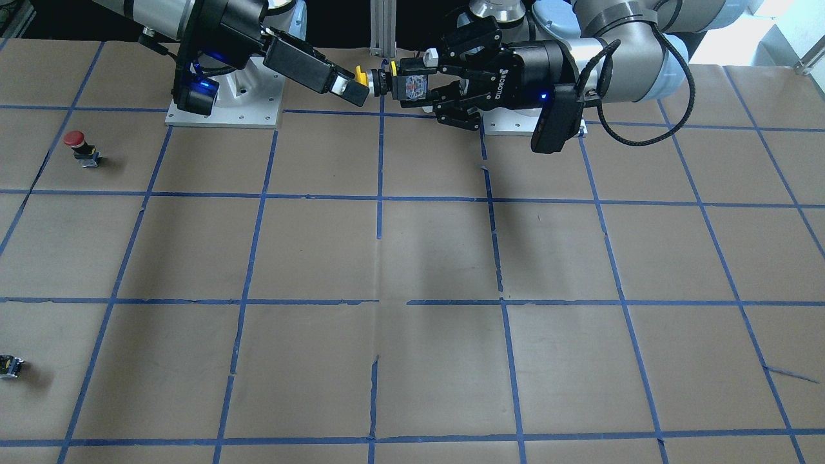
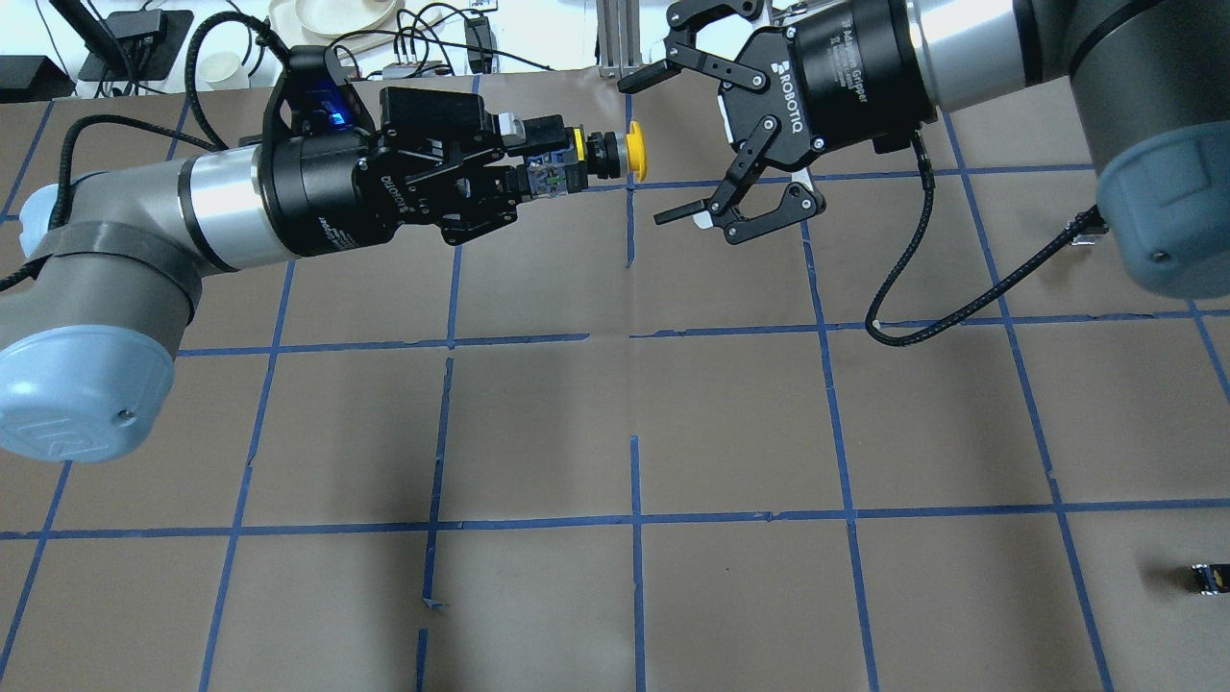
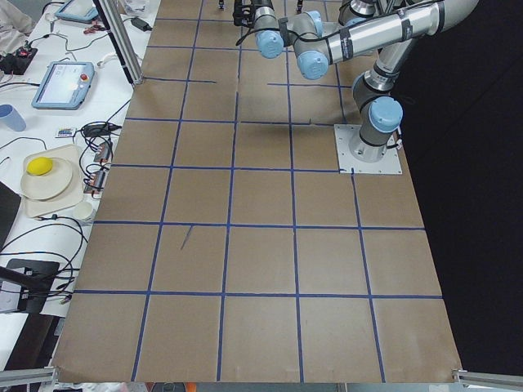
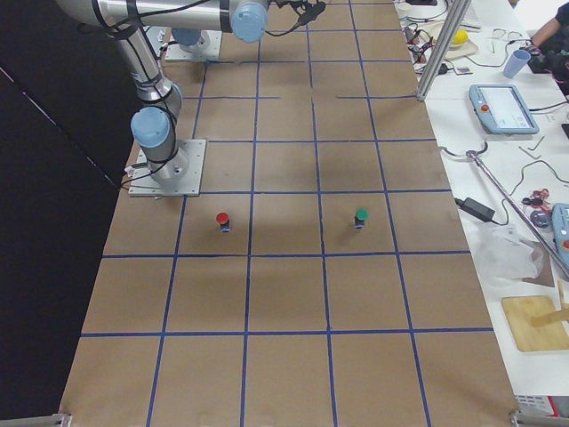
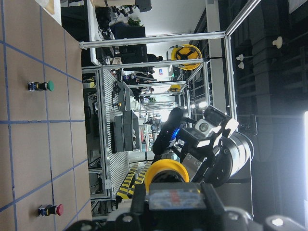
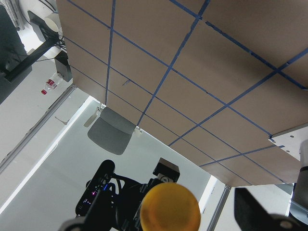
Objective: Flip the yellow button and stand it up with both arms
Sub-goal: 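Close the right gripper on the yellow cap held by the left gripper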
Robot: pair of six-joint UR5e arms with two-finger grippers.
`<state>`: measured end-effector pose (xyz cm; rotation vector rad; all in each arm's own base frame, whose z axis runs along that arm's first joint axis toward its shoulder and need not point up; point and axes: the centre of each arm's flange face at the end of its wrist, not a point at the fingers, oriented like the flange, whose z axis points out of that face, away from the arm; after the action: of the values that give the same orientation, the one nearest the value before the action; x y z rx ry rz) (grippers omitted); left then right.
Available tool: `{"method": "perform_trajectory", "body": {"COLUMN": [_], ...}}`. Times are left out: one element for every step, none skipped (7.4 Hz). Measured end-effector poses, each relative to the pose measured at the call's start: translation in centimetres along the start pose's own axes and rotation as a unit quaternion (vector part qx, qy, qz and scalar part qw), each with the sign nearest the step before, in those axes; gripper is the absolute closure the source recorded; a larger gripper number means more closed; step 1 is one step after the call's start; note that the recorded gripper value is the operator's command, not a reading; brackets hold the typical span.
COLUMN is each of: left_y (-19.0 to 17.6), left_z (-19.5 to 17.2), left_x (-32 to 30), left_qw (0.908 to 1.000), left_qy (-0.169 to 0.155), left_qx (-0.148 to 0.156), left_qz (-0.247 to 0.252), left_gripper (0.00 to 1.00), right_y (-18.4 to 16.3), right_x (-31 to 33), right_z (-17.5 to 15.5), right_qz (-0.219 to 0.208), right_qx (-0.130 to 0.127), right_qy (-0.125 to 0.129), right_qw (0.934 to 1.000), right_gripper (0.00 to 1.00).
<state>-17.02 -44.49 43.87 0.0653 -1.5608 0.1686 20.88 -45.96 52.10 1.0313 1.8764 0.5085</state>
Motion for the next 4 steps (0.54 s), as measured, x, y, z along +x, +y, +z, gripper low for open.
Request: {"method": "perform_trajectory", "body": {"left_y": [0.01, 0.00, 0.06, 0.18], "left_z": [0.00, 0.00, 0.10, 0.31], "left_x": [-0.03, -0.06, -0.07, -0.04], "left_qw": [1.0000, 1.0000, 1.0000, 1.0000], "left_qy": [0.000, 0.000, 0.000, 0.000], "left_qx": [0.000, 0.000, -0.001, -0.004], "left_qz": [0.000, 0.000, 0.000, 0.001], "left_gripper": [0.85, 0.85, 0.85, 0.85], "right_y": [0.03, 0.10, 0.09, 0.10], "right_x": [-0.07, -0.09, -0.10, -0.10], "right_z": [0.13, 0.18, 0.19, 0.18], "right_qz": [-0.001, -0.001, -0.002, -0.002], "right_qx": [0.000, 0.000, 0.001, 0.001], "right_qy": [-0.001, -0.001, -0.001, -0.001], "right_qw": [1.0000, 1.0000, 1.0000, 1.0000], "right_gripper": [0.40, 0.60, 0.70, 0.84]}}
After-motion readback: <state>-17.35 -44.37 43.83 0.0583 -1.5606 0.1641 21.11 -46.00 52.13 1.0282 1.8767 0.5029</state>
